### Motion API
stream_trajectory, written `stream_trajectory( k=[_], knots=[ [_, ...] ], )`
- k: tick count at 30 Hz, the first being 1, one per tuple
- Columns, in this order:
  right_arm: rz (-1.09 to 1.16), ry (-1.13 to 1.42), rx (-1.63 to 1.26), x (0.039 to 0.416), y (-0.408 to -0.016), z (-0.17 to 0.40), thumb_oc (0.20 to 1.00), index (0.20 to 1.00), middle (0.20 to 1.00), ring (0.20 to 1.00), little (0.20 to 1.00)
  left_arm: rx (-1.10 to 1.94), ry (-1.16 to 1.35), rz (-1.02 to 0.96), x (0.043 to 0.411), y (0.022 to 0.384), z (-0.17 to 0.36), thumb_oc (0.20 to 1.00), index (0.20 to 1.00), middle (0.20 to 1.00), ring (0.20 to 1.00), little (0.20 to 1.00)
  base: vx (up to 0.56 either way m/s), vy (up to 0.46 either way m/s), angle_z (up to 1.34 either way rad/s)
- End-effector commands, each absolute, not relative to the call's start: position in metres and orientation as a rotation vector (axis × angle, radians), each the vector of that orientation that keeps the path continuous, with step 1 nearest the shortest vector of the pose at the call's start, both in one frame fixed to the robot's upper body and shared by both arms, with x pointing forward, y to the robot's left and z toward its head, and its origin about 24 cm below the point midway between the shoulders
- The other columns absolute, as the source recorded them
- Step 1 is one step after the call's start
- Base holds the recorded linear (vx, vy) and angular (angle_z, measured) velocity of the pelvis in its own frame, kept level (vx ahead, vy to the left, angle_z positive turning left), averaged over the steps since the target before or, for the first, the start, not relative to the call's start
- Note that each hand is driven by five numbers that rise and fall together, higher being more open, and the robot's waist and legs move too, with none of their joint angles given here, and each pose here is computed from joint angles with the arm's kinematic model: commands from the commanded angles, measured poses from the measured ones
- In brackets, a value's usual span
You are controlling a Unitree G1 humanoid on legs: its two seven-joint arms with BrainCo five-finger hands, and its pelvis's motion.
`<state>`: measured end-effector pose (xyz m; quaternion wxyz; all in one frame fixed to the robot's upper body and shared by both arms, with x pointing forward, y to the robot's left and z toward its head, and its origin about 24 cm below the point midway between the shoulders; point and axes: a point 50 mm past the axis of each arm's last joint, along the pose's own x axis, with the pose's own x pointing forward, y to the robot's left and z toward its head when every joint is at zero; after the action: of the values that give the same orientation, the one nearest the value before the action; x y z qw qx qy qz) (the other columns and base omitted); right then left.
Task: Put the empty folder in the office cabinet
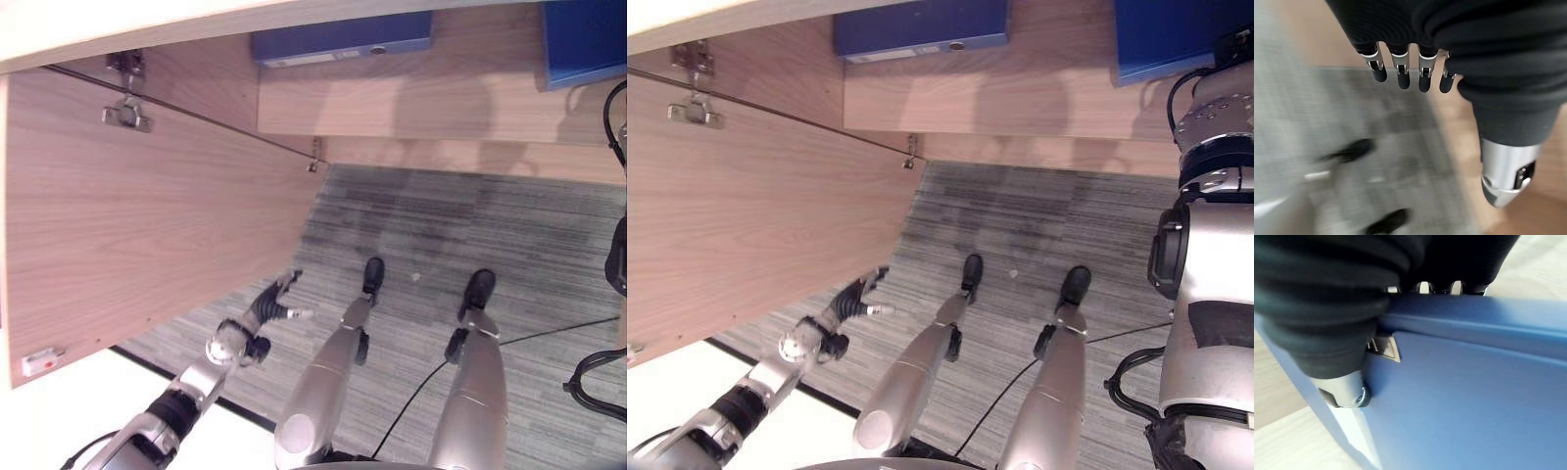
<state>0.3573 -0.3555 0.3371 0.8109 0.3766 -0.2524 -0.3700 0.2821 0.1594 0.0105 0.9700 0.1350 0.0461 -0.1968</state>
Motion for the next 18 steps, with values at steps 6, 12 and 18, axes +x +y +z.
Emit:
stream_trajectory(
  k=[6, 12, 18],
  knots=[
    [-0.801, -0.646, 0.801, 0.343, -0.374, 0.339, 0.200, 0.200, 0.200, 0.200, 0.200, 0.244, 0.134, -0.290, 0.267, 0.198, 0.007, 1.000, 1.000, 1.000, 1.000, 1.000, 0.00, -0.012, 0.04],
    [-0.786, -0.647, 0.814, 0.344, -0.373, 0.338, 0.200, 0.200, 0.200, 0.200, 0.200, 0.233, 0.123, -0.288, 0.268, 0.200, 0.011, 1.000, 1.000, 1.000, 1.000, 1.000, 0.00, -0.003, 0.02],
    [-0.775, -0.641, 0.867, 0.347, -0.370, 0.335, 0.200, 0.200, 0.200, 0.200, 0.200, 0.235, 0.145, -0.291, 0.263, 0.201, 0.006, 1.000, 1.000, 1.000, 1.000, 1.000, 0.02, 0.001, -0.03]
  ],
)
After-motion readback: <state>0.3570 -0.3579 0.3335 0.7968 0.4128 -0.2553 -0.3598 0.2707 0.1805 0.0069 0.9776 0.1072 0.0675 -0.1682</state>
